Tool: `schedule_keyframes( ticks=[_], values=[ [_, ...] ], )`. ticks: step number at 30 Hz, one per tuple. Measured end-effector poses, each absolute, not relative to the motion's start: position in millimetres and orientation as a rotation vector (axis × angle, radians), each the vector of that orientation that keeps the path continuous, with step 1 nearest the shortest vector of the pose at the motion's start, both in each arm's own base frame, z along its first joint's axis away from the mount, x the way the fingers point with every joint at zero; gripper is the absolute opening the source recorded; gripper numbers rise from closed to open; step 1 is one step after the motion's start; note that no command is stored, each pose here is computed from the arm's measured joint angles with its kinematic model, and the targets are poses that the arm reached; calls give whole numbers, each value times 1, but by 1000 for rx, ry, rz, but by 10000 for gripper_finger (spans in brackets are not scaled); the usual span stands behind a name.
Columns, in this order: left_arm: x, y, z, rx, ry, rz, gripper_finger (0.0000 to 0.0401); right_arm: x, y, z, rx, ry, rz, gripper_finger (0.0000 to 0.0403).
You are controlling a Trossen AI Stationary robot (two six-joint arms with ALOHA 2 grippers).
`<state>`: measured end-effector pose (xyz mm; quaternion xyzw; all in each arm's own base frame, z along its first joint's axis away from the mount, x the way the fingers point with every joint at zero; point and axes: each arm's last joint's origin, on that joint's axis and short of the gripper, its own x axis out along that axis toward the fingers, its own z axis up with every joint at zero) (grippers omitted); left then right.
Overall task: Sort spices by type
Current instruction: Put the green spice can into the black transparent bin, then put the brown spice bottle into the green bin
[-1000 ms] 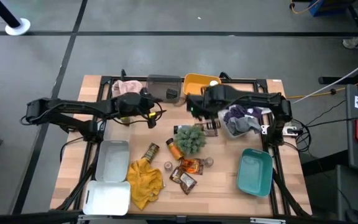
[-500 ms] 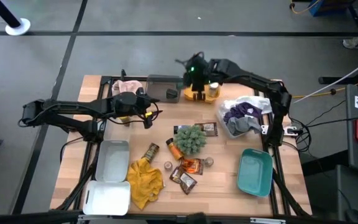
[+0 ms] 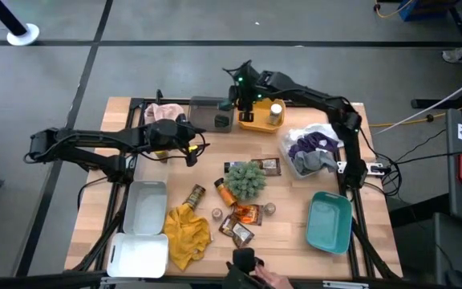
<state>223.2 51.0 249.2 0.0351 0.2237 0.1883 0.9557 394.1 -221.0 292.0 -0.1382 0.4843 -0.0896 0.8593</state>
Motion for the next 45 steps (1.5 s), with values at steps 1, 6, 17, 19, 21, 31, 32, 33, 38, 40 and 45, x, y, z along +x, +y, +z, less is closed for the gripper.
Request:
schedule_keyframes(
  ticks=[1,6,17,19,21,31,32,33,38,40,45],
  values=[
    [224,51,249,71,453,382,232,397,-223,286,-288,1022,-186,140],
    [224,51,248,72,458,382,232,407,-228,263,-280,1056,-180,140],
    [224,51,248,74,459,381,232,412,-233,240,-280,1124,-195,140],
    [224,51,248,74,459,381,232,412,-233,239,-278,1126,-193,140],
    [224,51,248,74,460,381,232,412,-233,239,-278,1125,-193,140],
    [224,51,248,74,462,381,232,413,-232,240,-277,1121,-189,188],
    [224,51,248,74,462,381,232,413,-233,240,-276,1121,-189,193],
    [224,51,248,74,462,381,232,413,-233,240,-276,1121,-189,197],
    [224,51,248,74,463,381,232,413,-233,240,-276,1121,-190,205],
    [224,51,248,74,463,381,232,413,-233,240,-276,1122,-190,206],
    [224,51,248,63,461,382,232,412,-233,240,-316,1160,-259,206]
  ],
)
